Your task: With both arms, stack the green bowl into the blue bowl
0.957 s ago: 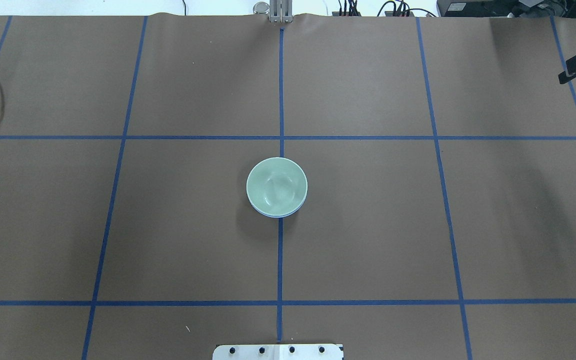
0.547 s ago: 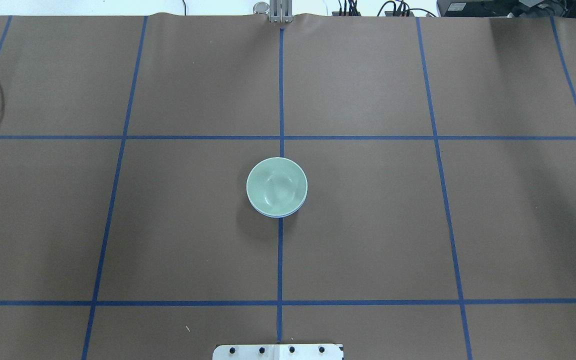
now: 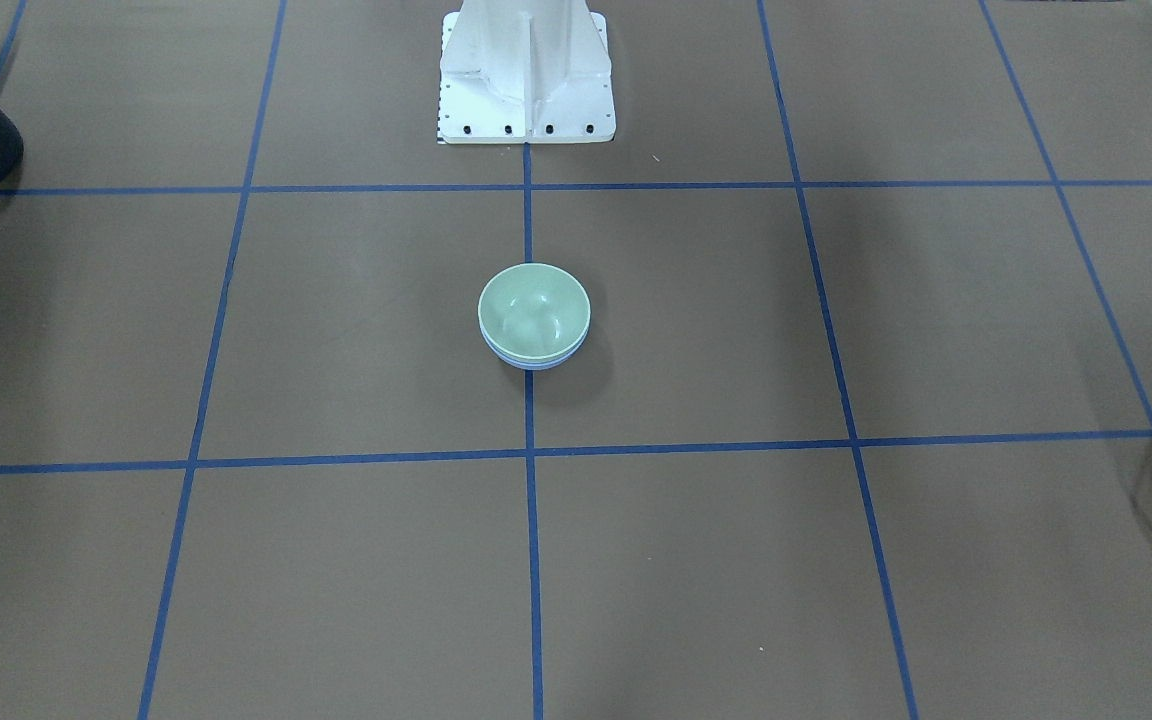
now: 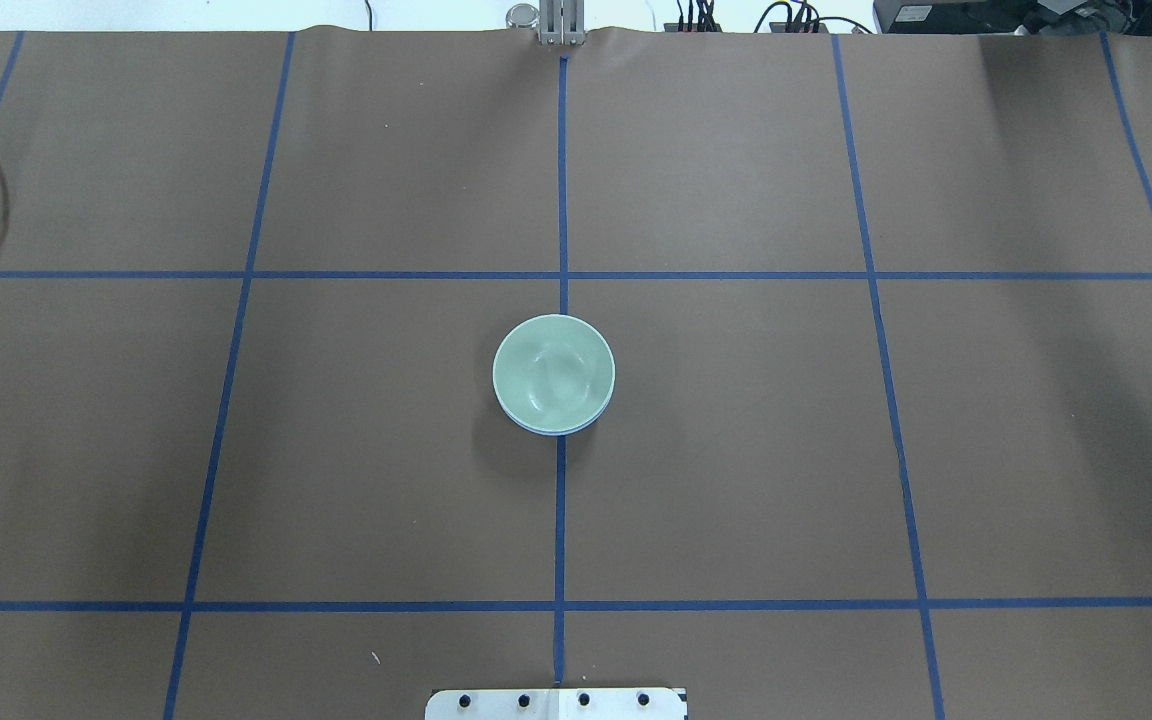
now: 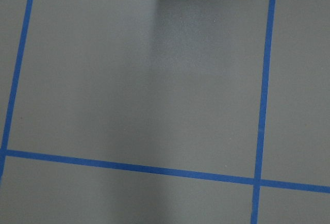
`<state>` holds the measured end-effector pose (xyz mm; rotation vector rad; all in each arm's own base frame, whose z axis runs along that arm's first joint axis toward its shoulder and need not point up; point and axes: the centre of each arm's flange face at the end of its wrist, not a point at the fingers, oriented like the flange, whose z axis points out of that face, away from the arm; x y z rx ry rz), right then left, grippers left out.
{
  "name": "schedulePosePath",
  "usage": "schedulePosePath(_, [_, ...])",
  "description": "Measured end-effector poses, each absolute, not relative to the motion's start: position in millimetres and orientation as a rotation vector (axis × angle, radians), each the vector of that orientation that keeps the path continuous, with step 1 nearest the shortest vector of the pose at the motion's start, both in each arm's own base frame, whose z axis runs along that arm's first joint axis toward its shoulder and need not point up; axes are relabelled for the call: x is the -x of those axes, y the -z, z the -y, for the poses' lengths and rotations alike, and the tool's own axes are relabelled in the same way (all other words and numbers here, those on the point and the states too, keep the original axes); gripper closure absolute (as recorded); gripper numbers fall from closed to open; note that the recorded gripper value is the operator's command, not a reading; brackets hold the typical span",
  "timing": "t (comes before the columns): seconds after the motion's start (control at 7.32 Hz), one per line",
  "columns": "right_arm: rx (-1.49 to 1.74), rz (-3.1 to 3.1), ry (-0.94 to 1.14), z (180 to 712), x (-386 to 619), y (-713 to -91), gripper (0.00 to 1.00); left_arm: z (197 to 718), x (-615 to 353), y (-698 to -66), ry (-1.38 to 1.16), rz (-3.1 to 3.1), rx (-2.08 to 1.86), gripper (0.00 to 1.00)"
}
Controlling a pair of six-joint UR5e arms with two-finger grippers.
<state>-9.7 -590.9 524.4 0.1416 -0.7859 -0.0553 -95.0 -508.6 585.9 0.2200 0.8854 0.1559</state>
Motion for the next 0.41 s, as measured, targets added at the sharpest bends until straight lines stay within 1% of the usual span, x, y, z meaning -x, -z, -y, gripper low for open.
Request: schedulePosePath(0.41, [-0.144, 0.787, 0.054, 591.0, 9.7, -522.3, 0.0, 515.7, 95.1, -590.8, -0.153, -0.887, -0.209, 0.01])
